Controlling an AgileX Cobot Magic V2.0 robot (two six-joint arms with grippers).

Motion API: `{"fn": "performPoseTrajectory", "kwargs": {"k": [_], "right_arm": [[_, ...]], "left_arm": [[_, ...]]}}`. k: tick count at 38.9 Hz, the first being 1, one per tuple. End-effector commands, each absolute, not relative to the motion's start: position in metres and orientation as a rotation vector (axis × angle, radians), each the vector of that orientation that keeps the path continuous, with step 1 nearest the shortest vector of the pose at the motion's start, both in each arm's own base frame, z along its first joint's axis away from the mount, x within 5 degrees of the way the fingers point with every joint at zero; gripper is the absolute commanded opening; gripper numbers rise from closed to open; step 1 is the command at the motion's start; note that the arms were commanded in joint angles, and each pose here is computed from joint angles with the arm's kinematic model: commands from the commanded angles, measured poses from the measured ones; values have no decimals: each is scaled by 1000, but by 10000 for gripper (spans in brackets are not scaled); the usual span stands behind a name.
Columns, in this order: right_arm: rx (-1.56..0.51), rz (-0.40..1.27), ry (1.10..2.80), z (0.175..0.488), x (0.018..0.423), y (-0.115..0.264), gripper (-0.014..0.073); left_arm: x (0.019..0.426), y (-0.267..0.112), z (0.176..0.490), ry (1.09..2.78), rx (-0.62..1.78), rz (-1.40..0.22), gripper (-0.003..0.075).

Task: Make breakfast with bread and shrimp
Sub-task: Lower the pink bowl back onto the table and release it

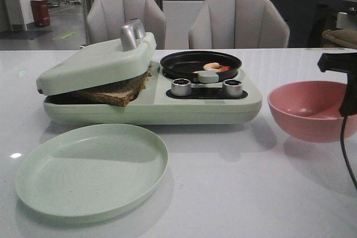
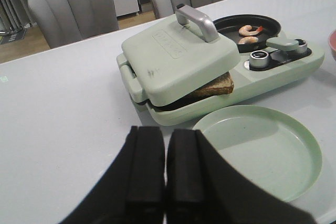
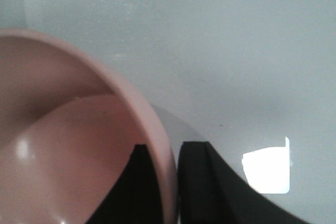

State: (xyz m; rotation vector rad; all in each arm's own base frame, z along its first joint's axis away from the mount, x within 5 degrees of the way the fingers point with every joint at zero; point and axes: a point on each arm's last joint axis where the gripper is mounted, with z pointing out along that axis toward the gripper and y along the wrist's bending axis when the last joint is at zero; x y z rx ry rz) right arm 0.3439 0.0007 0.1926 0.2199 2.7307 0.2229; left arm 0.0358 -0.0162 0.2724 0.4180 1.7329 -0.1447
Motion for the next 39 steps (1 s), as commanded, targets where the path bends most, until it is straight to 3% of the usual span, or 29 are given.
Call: {"fn": "performPoseTrajectory", "kwargs": {"k": [1,4,8,14,21,31,39], "right_arm": [[178,183,2651,210,348,-3,341],[153,159,2659,210,347,-4,431],[130,136,2655,213,347,-5,484],[116,127,2566,235,344,-5,485],[38,106,2372,284,330,1,479],[-83,157,2108,354,287,32,479],[-143,200,1952,383,246,45,479]], "left_arm": [[36,-16,287,1648,385,-164,114],[36,-16,287,1648,385,-164,114],[36,-16,287,1648,385,-164,114],[36,-16,287,1648,385,-164,114],[36,-16,287,1648,385,-164,114],[36,-16,287,1648,385,-164,114],[36,-16,287,1648,385,-164,114]]}}
